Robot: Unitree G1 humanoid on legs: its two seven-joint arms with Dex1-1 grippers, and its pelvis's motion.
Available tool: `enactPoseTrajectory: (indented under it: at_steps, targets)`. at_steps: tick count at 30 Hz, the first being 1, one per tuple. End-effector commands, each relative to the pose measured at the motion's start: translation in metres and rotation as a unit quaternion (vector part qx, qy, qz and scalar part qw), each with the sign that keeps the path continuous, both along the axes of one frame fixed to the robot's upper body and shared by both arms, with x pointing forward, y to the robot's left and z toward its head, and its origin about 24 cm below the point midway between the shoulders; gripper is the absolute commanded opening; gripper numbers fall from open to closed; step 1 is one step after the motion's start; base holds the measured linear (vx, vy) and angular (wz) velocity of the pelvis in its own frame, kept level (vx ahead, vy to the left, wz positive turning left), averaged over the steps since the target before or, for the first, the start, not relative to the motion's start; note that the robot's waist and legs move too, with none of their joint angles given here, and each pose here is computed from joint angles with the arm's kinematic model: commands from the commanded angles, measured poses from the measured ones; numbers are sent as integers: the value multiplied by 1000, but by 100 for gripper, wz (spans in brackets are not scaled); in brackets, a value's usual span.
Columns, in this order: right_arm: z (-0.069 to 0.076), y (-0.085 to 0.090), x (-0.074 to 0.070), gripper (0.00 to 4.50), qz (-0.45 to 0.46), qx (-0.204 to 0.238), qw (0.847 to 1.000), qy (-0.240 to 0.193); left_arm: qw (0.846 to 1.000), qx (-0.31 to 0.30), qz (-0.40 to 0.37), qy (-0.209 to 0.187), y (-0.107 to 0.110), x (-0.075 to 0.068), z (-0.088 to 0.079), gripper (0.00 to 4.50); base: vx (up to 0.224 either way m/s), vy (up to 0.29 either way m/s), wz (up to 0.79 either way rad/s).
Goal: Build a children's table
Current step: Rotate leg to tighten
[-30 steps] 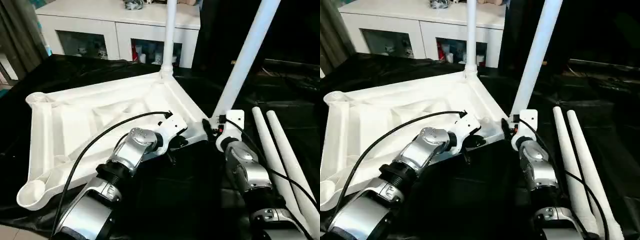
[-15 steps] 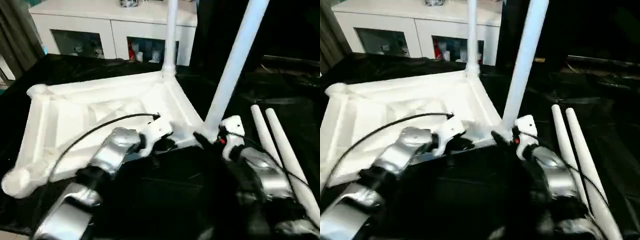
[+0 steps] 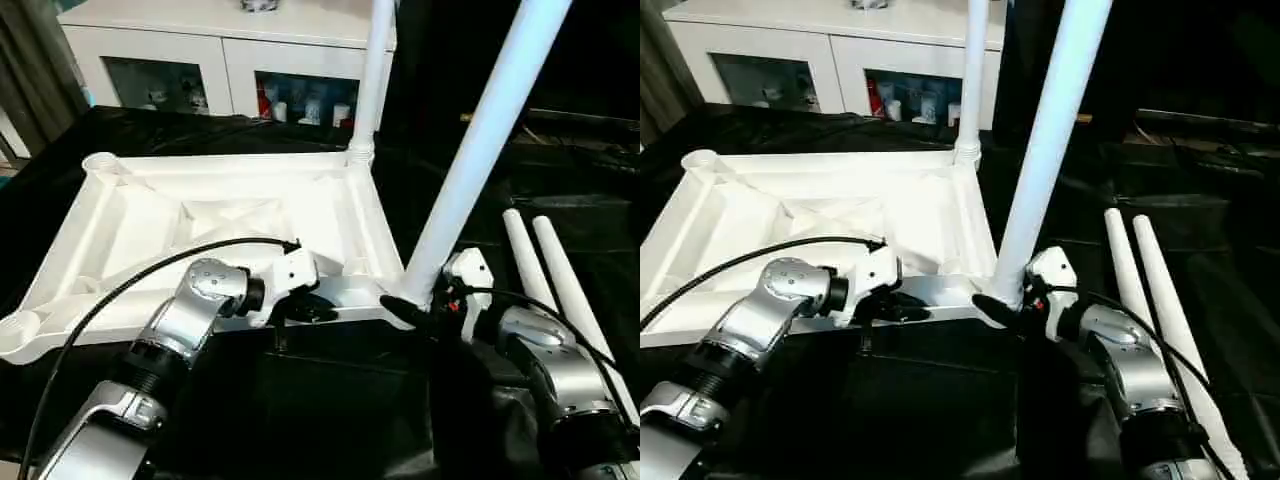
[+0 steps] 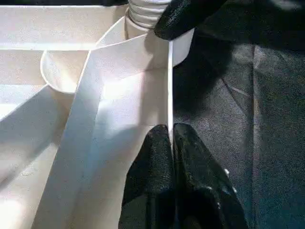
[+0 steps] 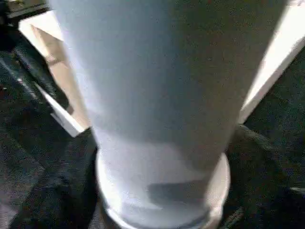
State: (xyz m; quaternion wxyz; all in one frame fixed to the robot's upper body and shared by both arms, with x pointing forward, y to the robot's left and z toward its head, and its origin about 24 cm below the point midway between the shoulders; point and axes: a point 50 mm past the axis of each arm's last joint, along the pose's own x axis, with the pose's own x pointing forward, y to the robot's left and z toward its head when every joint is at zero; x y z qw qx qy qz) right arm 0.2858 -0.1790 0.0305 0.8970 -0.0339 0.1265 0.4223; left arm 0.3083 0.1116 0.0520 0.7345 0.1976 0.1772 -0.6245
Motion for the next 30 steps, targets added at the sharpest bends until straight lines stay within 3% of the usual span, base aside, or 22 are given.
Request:
enactPoseTrajectory:
  at_steps: [1,5,6,12,13,14,15,16,19,23,24,30]
  targets:
    - [3,-7,1,329,-11,-4,1000,-1,1000,-16,-10,12,2,-5,-3,0,0,0,0]
    - [3,-6,3,310,-19,4,1000,-1,1000,-16,-5,13,2,-4,-3,0,0,0,0]
    - [1,-5,4,290,-33,12,999,2,1000,-15,2,14,0,-4,-3,0,0,0,0]
    - [-12,-5,16,277,-154,11,988,10,998,-12,59,5,-13,6,-6,0,0,0,0]
    - [-18,-4,19,277,-200,5,980,17,996,-14,86,-1,-21,11,-6,0,0,0,0]
    - [-29,-2,25,277,-280,-26,959,31,990,-16,142,-12,-36,21,-6,0,0,0,0]
    - [-29,-2,25,276,-280,-26,959,31,990,-16,142,-12,-36,21,-6,0,0,0,0]
    - [-34,2,27,276,-322,-34,945,39,984,-12,178,-20,-45,27,-6,0,0,0,0]
    - [-38,17,34,276,-373,-17,925,65,979,-15,204,-27,-65,31,-5,0,0,0,0]
    - [-34,36,39,276,-362,0,930,61,982,-21,187,-24,-80,28,-5,0,0,0,0]
    - [-30,44,41,331,-344,17,937,53,984,-24,175,-23,-82,26,-5,0,0,0,0]
    - [-23,46,42,388,-318,34,947,32,988,-28,151,-23,-72,23,-6,0,0,0,0]
